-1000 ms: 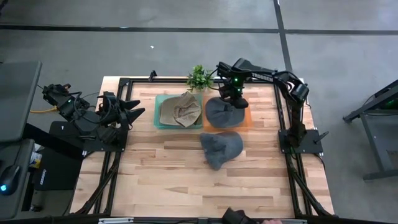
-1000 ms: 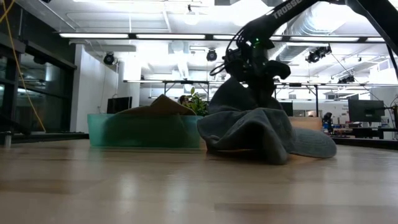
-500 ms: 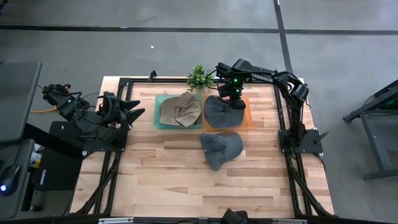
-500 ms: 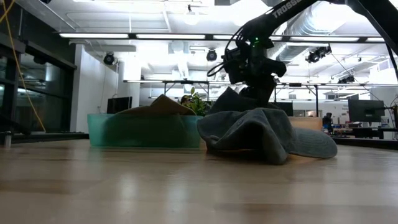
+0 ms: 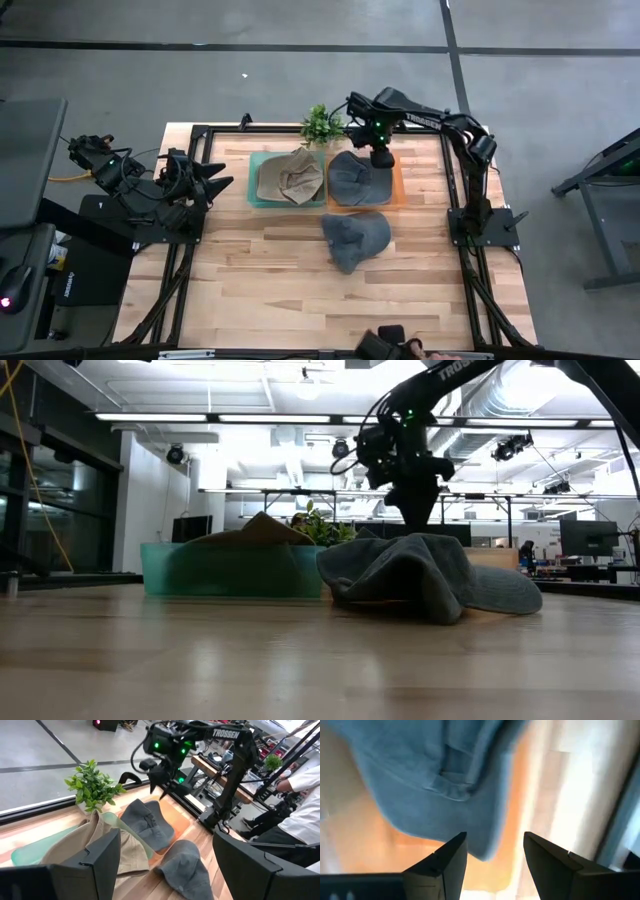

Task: Pick & Place hat
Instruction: Put the blue cap into the orange bin

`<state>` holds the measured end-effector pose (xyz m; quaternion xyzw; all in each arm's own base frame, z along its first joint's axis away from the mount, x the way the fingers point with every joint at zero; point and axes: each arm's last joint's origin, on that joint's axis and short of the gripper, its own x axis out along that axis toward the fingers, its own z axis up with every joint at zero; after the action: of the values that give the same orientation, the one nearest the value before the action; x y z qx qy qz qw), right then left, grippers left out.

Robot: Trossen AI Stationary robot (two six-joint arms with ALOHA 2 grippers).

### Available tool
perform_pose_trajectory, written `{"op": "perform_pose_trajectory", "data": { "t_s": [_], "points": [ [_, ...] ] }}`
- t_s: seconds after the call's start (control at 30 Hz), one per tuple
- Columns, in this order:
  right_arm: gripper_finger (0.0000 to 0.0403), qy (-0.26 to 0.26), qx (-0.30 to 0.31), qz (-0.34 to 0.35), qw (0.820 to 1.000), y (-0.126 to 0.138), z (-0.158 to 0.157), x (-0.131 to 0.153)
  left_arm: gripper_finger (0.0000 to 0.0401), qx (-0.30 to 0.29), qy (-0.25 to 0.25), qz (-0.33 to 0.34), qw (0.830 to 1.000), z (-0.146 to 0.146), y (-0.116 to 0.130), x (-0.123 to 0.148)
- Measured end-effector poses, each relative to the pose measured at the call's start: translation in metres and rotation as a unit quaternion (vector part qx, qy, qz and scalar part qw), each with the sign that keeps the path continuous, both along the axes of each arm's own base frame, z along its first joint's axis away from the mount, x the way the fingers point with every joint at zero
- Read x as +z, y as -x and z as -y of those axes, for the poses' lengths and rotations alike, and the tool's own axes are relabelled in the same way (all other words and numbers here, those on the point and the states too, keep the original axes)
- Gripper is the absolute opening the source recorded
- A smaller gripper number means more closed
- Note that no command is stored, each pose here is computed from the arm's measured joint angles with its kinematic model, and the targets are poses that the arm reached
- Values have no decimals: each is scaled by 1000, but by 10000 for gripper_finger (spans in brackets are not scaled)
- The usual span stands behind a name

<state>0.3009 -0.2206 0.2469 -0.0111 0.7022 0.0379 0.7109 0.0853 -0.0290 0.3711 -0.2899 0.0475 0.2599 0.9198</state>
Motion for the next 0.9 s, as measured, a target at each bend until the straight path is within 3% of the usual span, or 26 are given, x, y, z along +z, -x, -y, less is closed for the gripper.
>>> {"op": "perform_pose_trajectory", "data": {
  "t_s": [0.1, 0.3, 0.5, 0.9],
  "points": [
    [188, 20, -20, 6, 1000, 1, 7, 14, 275, -4, 1, -1, 1000, 0, 0, 0],
    [188, -21, -71, 49, 996, 2, 7, 44, 275, -7, 1, -4, 1000, 0, 0, 0],
    [188, -81, -80, 83, 990, -8, -12, 62, 275, -14, -1, -14, 1000, 0, 0, -2],
    [188, -112, -90, 65, 988, -30, -59, 74, 275, -39, 2, -33, 999, 1, 1, -5]
  ]
}}
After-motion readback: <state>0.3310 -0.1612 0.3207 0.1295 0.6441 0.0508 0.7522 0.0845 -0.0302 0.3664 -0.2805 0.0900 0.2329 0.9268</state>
